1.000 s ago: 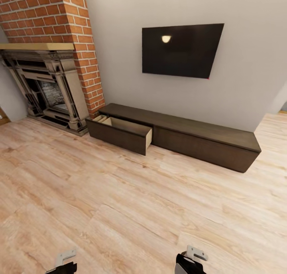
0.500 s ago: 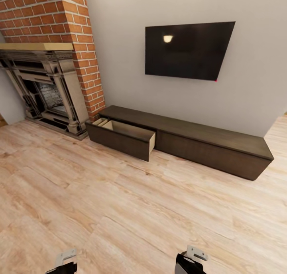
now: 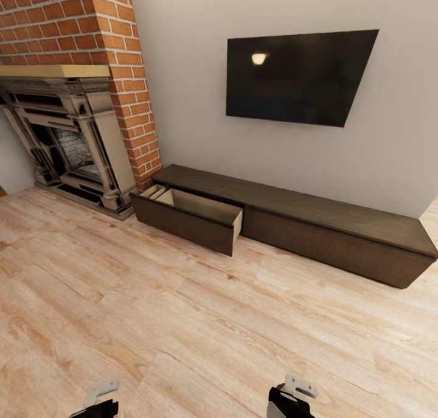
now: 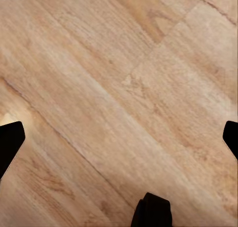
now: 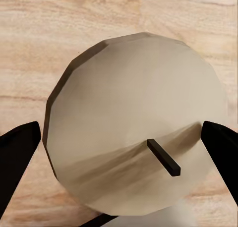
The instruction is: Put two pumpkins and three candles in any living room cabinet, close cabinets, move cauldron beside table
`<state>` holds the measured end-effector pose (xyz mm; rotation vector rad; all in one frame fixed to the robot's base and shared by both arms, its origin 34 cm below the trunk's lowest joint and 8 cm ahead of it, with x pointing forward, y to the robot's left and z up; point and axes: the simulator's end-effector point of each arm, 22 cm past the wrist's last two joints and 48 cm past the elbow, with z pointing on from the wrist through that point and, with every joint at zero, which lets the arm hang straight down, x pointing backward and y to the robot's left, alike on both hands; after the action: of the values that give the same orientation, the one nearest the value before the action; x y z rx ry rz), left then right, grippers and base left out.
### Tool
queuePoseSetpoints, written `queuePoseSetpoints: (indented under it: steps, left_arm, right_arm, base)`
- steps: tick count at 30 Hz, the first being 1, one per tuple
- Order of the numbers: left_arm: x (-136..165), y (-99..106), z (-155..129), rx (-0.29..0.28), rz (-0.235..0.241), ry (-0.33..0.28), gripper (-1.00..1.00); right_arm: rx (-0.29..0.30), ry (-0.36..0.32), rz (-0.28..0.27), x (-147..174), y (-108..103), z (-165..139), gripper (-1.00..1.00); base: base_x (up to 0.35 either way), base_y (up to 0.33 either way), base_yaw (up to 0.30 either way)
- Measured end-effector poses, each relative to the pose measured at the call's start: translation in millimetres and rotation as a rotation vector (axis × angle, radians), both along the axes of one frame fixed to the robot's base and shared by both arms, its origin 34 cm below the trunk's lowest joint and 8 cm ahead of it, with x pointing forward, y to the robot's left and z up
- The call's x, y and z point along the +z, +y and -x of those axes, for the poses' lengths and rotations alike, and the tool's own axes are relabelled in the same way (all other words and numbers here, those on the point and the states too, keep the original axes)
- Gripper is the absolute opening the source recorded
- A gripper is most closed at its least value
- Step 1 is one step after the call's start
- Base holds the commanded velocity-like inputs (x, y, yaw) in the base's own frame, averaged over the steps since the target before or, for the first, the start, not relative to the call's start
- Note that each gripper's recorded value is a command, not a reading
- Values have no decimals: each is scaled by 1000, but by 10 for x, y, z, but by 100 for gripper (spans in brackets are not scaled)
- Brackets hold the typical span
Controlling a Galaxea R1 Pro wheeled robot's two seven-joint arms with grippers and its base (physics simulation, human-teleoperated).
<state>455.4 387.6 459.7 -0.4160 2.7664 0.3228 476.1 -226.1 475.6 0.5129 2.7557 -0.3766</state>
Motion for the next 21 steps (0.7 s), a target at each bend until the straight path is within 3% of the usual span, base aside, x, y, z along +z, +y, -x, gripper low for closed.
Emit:
queuePoseSetpoints:
  steps: [21]
  left_arm:
    - [-1,-9,0,0,1,0,100]
  right_arm:
    - [0,0,0,0,0,1,-100]
  base:
    - [302,110,0]
